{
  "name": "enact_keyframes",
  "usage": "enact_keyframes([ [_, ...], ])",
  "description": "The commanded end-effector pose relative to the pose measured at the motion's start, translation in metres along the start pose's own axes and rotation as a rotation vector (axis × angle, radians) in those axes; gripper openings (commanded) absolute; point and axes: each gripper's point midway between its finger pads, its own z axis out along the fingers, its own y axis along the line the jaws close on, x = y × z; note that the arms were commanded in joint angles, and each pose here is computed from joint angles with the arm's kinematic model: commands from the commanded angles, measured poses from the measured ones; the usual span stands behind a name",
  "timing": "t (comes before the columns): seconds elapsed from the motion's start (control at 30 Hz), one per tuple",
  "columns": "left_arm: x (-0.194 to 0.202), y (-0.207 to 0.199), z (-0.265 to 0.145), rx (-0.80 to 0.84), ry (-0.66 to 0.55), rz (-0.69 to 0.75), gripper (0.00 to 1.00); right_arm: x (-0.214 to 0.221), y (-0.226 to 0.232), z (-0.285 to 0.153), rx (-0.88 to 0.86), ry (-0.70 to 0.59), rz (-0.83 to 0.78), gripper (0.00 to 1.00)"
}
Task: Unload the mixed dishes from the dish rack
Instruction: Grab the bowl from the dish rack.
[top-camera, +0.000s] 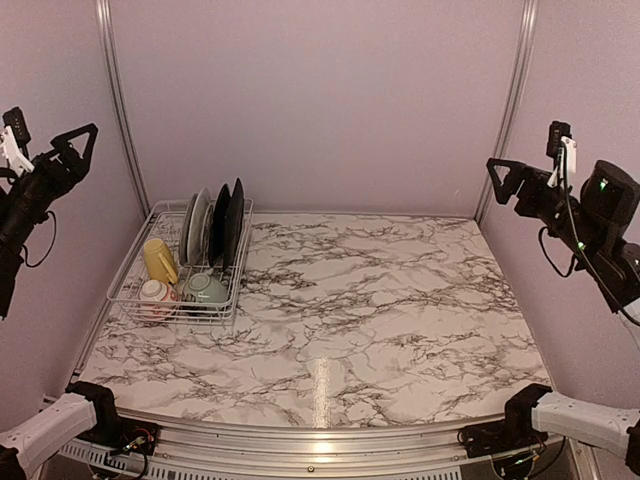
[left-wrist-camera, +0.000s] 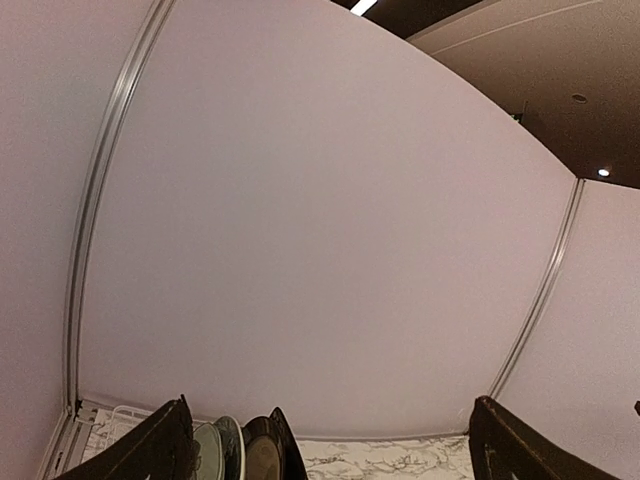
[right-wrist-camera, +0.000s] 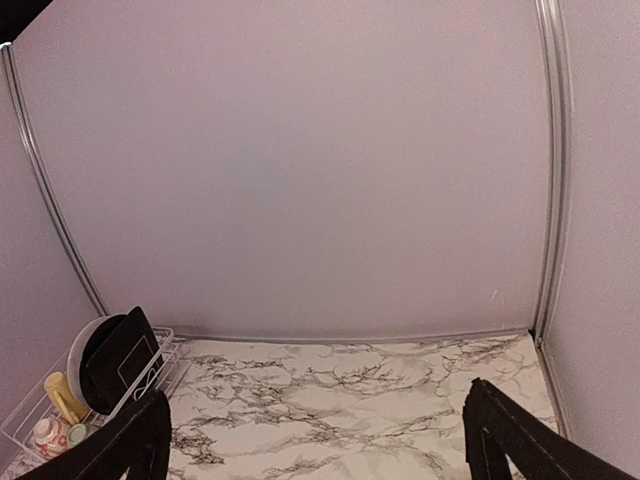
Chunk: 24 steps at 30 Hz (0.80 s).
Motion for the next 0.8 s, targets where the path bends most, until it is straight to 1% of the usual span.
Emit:
enact_keyframes([
  [0.0,0.032,0.031,0.003,-0.127,0.095,-0.057,0.99,0.017,-0.012,0.012,0.135,0.091,0.024,0.99],
  [0.17,0.067,0.05,0.003,-0.198,0.198,-0.109,0.99,0.056,-0.017,0.032,0.238,0.243,-0.004,0.99],
  [0.27,0.092,0.06,0.003,-0.23,0.279,-0.143,0.99,0.081,-0.018,0.041,0.279,0.334,-0.032,0.98],
  [0.37,0.125,0.069,0.004,-0.251,0.389,-0.179,0.99,0.11,-0.011,0.049,0.25,0.432,-0.086,0.98],
  [0.5,0.172,0.076,0.004,-0.255,0.574,-0.226,0.99,0.154,-0.001,0.054,0.186,0.555,-0.132,0.98],
  [0.63,0.213,0.08,-0.004,-0.266,0.718,-0.261,0.99,0.179,0.002,0.057,0.172,0.618,-0.149,0.98],
  [0.77,0.251,0.082,-0.014,-0.301,0.832,-0.26,0.99,0.191,0.009,0.061,0.149,0.638,-0.095,0.99],
])
